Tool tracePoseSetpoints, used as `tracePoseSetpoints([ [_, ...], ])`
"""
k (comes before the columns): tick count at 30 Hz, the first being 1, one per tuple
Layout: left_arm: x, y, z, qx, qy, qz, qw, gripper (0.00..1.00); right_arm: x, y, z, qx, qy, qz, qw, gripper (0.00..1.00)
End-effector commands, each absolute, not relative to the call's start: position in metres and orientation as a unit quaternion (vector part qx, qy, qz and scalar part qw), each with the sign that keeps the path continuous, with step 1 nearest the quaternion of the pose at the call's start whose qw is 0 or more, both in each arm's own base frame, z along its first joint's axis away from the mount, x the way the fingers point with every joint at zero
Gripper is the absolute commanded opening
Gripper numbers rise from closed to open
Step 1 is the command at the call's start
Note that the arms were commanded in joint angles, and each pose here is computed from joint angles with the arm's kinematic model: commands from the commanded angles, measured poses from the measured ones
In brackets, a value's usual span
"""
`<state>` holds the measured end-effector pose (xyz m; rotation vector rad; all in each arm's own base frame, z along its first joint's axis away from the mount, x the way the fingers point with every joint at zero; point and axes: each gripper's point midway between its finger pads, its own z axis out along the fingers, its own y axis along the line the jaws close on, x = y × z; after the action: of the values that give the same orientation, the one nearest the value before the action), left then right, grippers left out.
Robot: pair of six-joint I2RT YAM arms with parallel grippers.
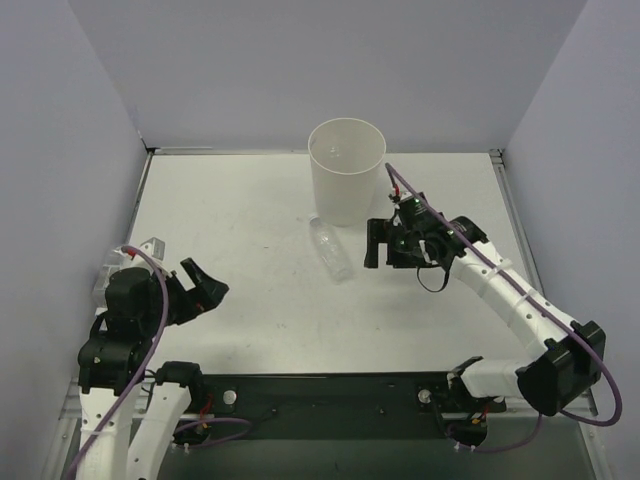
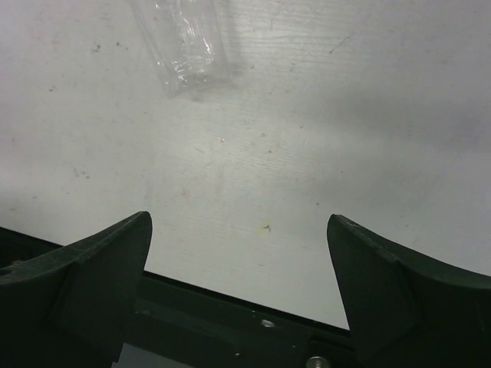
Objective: Put the plastic bottles in the bin
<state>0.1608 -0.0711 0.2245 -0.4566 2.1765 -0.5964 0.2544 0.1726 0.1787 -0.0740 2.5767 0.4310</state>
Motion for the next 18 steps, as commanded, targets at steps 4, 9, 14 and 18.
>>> tracePoseSetpoints([
  [4, 0.169, -0.071, 0.249, -0.159, 0.858, -0.234, 0.428, 0.97, 0.283, 0.195, 0.148, -0.119, 0.942, 0.075, 0.306, 0.92],
  [9, 0.168, -0.055, 0.254, -0.162, 0.867, -0.187, 0.432, 0.97, 0.302, 0.228, 0.128, -0.154, 0.938, 0.067, 0.302, 0.91],
  [14, 0.162, 0.008, 0.254, -0.234, 0.873, -0.017, 0.427, 0.98, 0.311, 0.244, 0.095, -0.173, 0.945, 0.057, 0.271, 0.87],
  [18, 0.161, 0.019, 0.26, -0.246, 0.877, 0.021, 0.412, 0.97, 0.323, 0.253, 0.077, -0.184, 0.947, 0.039, 0.259, 0.84],
])
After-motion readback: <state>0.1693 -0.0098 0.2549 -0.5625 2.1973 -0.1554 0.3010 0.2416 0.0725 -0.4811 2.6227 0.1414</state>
